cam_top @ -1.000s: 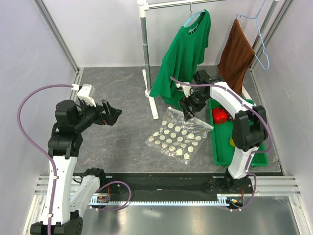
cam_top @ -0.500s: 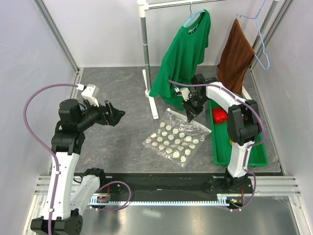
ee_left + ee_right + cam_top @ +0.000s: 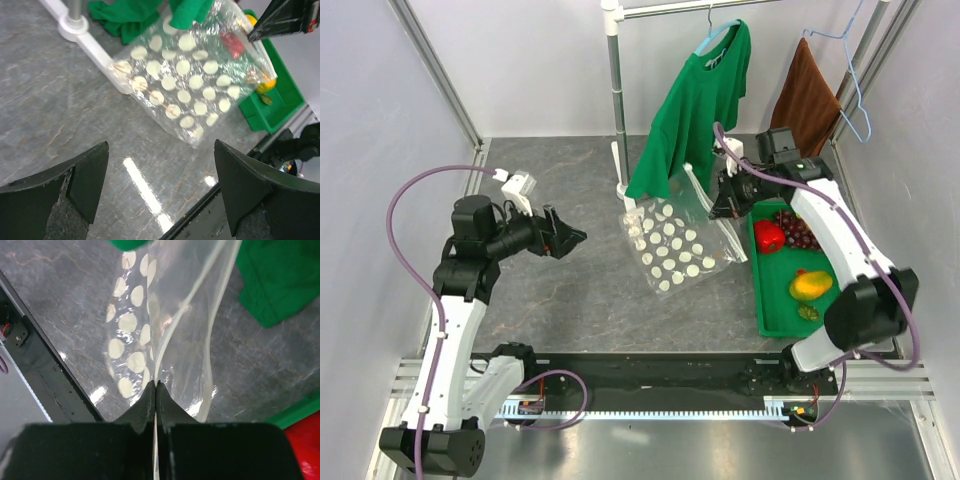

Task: Place the food in the zip-top bag and seal the zipper
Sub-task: Open the zipper of the food storage bag at the center of the board.

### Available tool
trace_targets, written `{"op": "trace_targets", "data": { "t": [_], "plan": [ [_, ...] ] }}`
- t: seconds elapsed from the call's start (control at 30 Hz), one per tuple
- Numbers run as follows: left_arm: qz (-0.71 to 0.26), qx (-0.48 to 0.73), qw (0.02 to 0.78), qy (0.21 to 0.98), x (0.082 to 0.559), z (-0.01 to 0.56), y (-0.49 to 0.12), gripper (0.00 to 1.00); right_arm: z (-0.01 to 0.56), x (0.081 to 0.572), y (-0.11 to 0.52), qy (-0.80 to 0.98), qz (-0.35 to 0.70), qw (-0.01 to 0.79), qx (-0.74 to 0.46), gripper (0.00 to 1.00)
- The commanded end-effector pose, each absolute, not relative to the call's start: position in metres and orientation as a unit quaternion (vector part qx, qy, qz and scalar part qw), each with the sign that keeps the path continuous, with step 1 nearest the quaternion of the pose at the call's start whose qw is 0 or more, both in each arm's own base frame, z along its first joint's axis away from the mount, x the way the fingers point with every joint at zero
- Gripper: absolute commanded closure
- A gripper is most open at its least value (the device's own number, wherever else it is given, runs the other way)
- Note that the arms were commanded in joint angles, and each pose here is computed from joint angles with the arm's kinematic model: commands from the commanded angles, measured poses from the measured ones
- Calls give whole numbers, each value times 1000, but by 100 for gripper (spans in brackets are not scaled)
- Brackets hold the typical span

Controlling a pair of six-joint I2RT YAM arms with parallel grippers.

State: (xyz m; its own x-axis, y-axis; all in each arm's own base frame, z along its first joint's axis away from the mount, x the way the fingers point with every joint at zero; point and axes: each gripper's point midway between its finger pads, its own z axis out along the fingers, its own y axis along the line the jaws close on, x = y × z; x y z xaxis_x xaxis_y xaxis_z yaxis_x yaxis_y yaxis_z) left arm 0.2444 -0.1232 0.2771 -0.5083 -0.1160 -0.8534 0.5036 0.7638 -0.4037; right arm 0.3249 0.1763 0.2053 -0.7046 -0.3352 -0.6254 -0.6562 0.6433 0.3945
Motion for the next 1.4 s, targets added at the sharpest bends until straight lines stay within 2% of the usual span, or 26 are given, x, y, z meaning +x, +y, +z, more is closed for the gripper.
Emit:
{"op": "trace_targets", "data": {
  "t": [0.0,0.07,0.17,0.3,0.4,0.43,0.6,0.73,0.83,1.07,1.2,1.37],
  "plan": [
    [-358,174,503,767,239,302,-142,6,244,309,177,814,297,323,-380,100],
    [-369,214,512,745,232,317,-149,2,243,299,166,793,256,323,-448,100],
    [-380,245,529,718,225,342,-154,2,257,290,158,746,196,350,-532,100],
    [-347,272,558,703,231,370,-150,3,277,275,164,662,128,400,-620,100],
    [-313,294,543,721,239,370,-145,7,286,270,176,572,87,446,-682,100],
    [-314,288,507,749,241,354,-143,8,291,270,180,541,72,463,-699,100],
    [-286,322,498,753,235,359,-138,7,288,259,190,419,20,471,-776,100],
    [-251,347,497,755,236,353,-137,5,277,246,197,384,35,436,-813,100],
    [-224,367,466,773,241,331,-140,6,271,241,212,358,42,432,-826,100],
    [-238,395,412,786,235,308,-195,11,255,214,267,295,65,434,-849,100],
    [-249,381,398,797,242,305,-219,12,250,199,281,266,66,436,-857,100],
    [-259,421,363,790,226,287,-247,13,246,188,288,262,72,430,-861,100]
  ]
}}
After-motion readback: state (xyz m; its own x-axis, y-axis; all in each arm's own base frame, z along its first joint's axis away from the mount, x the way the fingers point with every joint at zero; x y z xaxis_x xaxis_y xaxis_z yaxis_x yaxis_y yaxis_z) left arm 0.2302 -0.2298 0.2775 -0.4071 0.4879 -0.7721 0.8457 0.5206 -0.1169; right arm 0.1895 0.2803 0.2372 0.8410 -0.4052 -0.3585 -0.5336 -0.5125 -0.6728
